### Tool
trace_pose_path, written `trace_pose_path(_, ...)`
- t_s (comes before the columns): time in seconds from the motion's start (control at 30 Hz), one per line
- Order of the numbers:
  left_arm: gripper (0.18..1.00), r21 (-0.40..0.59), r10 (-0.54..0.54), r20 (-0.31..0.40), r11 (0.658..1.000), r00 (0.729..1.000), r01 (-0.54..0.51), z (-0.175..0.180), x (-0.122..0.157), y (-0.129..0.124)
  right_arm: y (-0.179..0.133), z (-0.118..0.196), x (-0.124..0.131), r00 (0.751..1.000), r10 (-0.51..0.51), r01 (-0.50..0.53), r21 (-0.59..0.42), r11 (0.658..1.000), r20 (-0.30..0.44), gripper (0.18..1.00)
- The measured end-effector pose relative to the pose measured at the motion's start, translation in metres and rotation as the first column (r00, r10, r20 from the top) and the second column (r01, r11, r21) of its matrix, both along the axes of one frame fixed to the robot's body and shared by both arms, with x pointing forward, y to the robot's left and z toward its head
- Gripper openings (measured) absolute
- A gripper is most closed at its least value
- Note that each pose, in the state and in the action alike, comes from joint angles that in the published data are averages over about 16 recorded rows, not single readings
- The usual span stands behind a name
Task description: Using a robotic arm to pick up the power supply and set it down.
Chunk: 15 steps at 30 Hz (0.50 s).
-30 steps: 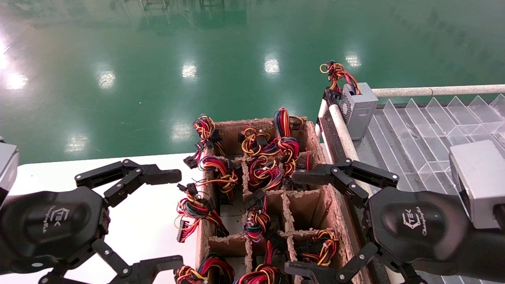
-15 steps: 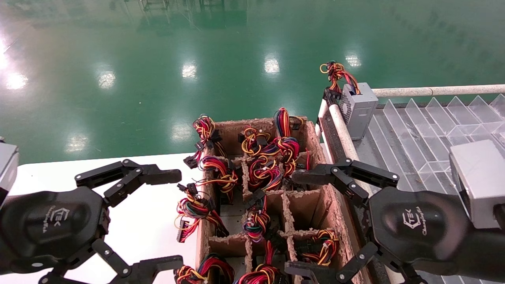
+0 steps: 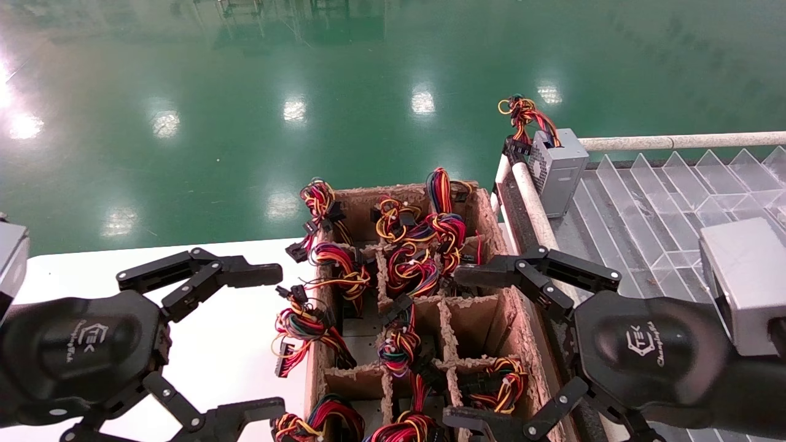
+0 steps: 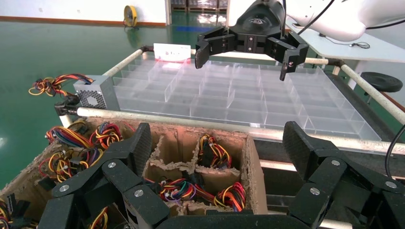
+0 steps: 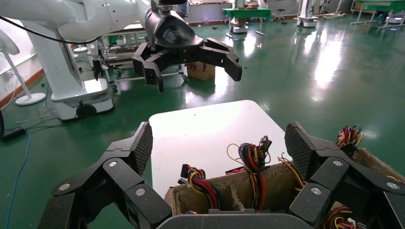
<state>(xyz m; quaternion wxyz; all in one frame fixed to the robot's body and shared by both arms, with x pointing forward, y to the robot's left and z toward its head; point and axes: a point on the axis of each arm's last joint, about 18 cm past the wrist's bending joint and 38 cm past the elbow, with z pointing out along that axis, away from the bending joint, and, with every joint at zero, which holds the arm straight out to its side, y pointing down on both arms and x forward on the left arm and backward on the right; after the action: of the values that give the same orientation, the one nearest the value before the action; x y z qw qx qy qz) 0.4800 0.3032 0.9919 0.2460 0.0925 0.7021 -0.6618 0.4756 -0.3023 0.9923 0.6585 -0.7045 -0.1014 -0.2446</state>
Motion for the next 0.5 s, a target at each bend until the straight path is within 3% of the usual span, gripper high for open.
trace_pose_path(0.5,1.001,0.000,0.000,0.000,1.000,1.000,0.000,0.0000,0.0000,0.0000,0.0000,0.0000,0.0000,1.000,0.000,0.000,0.000,1.000,0.000,1.000)
